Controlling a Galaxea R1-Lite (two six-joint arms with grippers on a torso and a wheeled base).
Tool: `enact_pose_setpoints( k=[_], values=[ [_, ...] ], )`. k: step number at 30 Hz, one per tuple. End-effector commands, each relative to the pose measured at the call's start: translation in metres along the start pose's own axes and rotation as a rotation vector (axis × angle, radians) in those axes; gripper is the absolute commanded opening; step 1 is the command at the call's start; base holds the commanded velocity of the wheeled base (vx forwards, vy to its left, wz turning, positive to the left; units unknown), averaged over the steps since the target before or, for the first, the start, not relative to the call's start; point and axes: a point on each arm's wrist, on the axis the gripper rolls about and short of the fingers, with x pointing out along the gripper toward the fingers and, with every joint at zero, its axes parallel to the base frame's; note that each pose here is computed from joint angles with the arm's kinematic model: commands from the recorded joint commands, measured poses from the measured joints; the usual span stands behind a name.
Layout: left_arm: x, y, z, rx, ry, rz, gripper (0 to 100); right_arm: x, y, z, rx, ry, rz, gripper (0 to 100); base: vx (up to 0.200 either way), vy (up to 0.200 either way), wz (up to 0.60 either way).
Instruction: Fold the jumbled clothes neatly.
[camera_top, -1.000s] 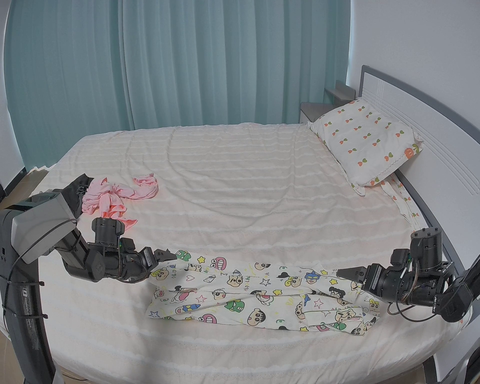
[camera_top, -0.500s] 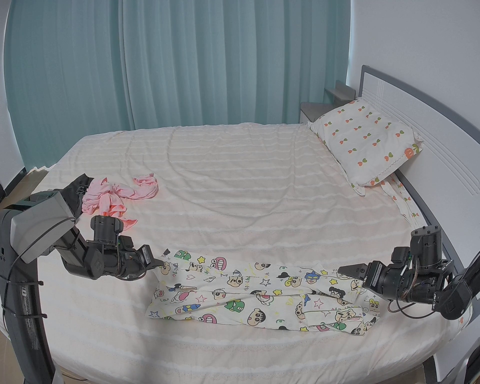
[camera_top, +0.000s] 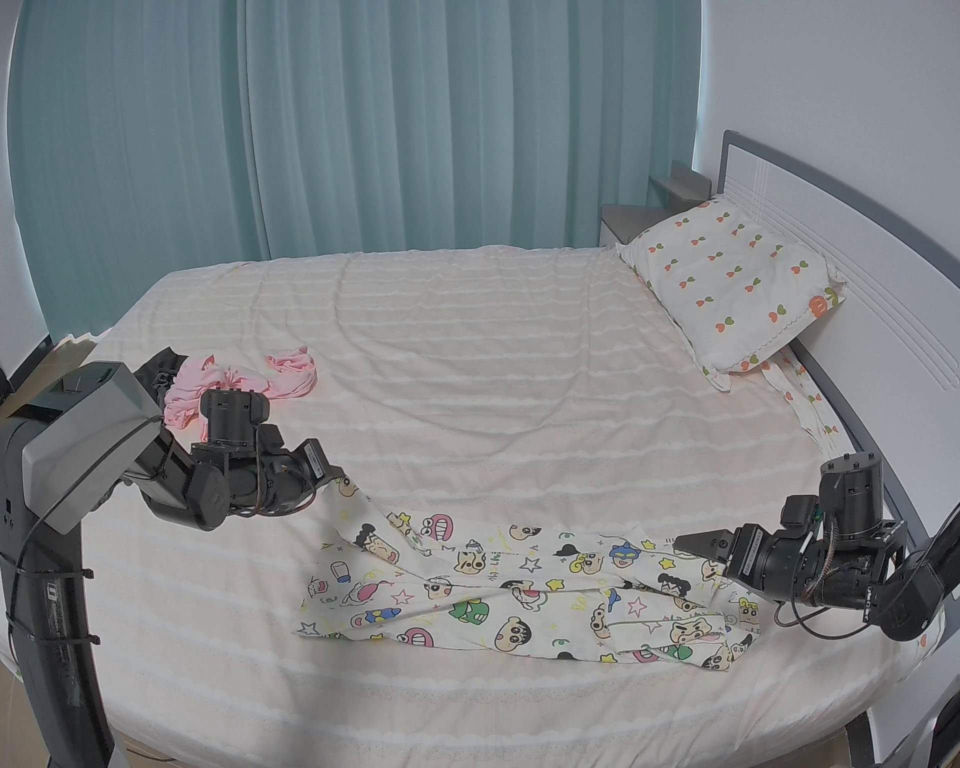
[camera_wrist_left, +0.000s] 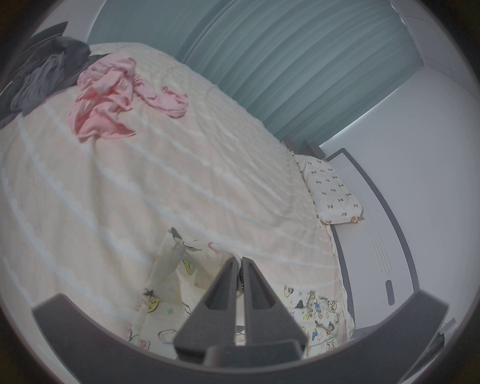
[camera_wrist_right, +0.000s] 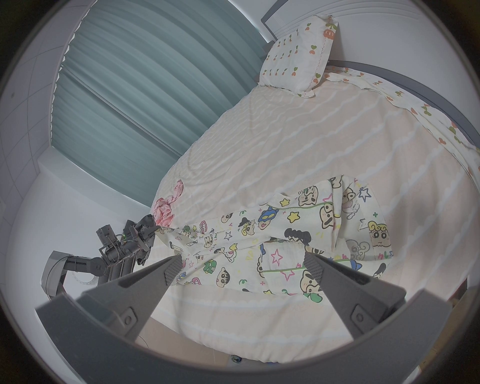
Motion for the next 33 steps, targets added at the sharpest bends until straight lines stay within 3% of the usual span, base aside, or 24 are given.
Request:
enact_pose_setpoints(
  k=[1, 16, 22, 29, 30, 33],
  values=[
    [0.004, -0.01, 0.009, 0.026, -0.048, -0.031, 0, 0.001, 0.001, 0.001, -0.001, -0.002, 0.004, 100, 0.0, 0.0, 0.0],
    [0.009, -0.018, 0.02, 0.069, -0.143, -0.104, 0, 0.002, 0.001, 0.0, 0.001, 0.004, 0.003, 100, 0.0, 0.0, 0.0],
    [0.007, -0.003, 0.004, 0.045, -0.074, -0.06, 0, 0.002, 0.0, 0.0, 0.003, 0.008, 0.001, 100, 0.0, 0.0, 0.0],
    [0.013, 0.02, 0.006, -0.003, -0.002, -0.024, 0, 0.004, -0.002, -0.004, 0.005, 0.036, 0.006, 100, 0.0, 0.0, 0.0],
    [0.016, 0.022, 0.005, -0.001, 0.001, -0.022, 100, 0.004, -0.003, -0.004, 0.006, 0.039, 0.003, 100, 0.0, 0.0, 0.0],
    [0.022, 0.027, 0.004, 0.013, 0.011, -0.023, 100, 0.004, -0.003, -0.004, 0.004, 0.038, 0.004, 100, 0.0, 0.0, 0.0]
  ],
)
